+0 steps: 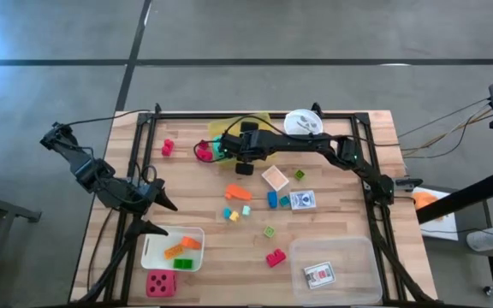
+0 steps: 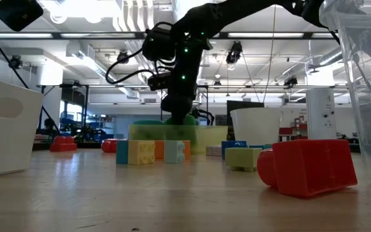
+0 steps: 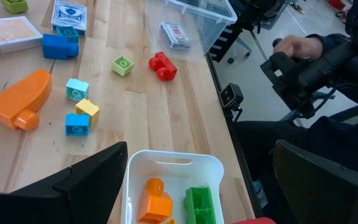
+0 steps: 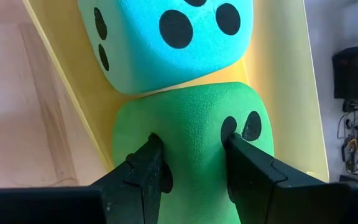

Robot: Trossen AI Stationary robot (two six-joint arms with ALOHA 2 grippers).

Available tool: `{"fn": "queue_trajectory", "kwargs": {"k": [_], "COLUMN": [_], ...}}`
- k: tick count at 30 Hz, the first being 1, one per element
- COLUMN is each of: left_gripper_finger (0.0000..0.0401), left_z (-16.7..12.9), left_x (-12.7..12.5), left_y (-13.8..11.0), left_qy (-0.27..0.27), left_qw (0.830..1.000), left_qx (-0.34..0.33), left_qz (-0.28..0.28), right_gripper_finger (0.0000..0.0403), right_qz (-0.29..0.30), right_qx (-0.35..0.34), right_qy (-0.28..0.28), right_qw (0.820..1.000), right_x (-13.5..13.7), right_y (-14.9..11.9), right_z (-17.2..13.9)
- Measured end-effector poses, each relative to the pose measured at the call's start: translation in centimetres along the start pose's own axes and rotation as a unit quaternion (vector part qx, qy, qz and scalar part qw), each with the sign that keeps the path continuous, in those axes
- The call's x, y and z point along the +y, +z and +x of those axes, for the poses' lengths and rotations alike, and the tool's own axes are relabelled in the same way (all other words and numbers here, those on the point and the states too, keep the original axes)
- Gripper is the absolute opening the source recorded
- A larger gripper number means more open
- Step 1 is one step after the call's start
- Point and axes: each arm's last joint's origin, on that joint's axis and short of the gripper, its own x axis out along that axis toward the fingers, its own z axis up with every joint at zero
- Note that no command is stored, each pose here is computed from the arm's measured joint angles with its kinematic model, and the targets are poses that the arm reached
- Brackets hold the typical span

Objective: Pick & Place Toys
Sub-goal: Put the green die into the yellow bin

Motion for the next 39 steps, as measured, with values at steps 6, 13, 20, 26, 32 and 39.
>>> {"fn": "queue_trajectory", "kwargs": {"k": [6, 13, 20, 26, 32, 39], "left_gripper_finger": [0.0386, 0.0386, 0.0386, 0.0386, 0.0386, 0.0386], "left_z": [0.0, 0.0, 0.0, 0.0, 0.0, 0.0], "left_x": [0.0, 0.0, 0.0, 0.0, 0.0, 0.0], "left_y": [0.0, 0.0, 0.0, 0.0, 0.0, -0.1], "left_qy": [0.0, 0.0, 0.0, 0.0, 0.0, 0.003], "left_qw": [1.0, 1.0, 1.0, 1.0, 1.0, 1.0], "left_qx": [0.0, 0.0, 0.0, 0.0, 0.001, 0.005], "left_qz": [0.0, 0.0, 0.0, 0.0, 0.0, 0.001], "right_gripper_finger": [0.0172, 0.0275, 0.0335, 0.0344, 0.0344, 0.0344], "right_qz": [0.019, 0.038, 0.049, 0.043, 0.046, 0.073], "right_qx": [0.0, 0.001, 0.002, -0.008, -0.031, -0.012], "right_qy": [0.003, 0.003, 0.0, 0.004, 0.005, -0.007], "right_qw": [1.0, 0.999, 0.999, 0.999, 0.998, 0.997], "right_x": [0.1, 0.1, 0.4, 1.2, 1.2, -0.1], "right_y": [0.0, 0.0, 0.1, 0.4, 1.3, 1.5], "right_z": [-0.1, -0.1, -0.4, -1.1, -2.4, -4.7]}}
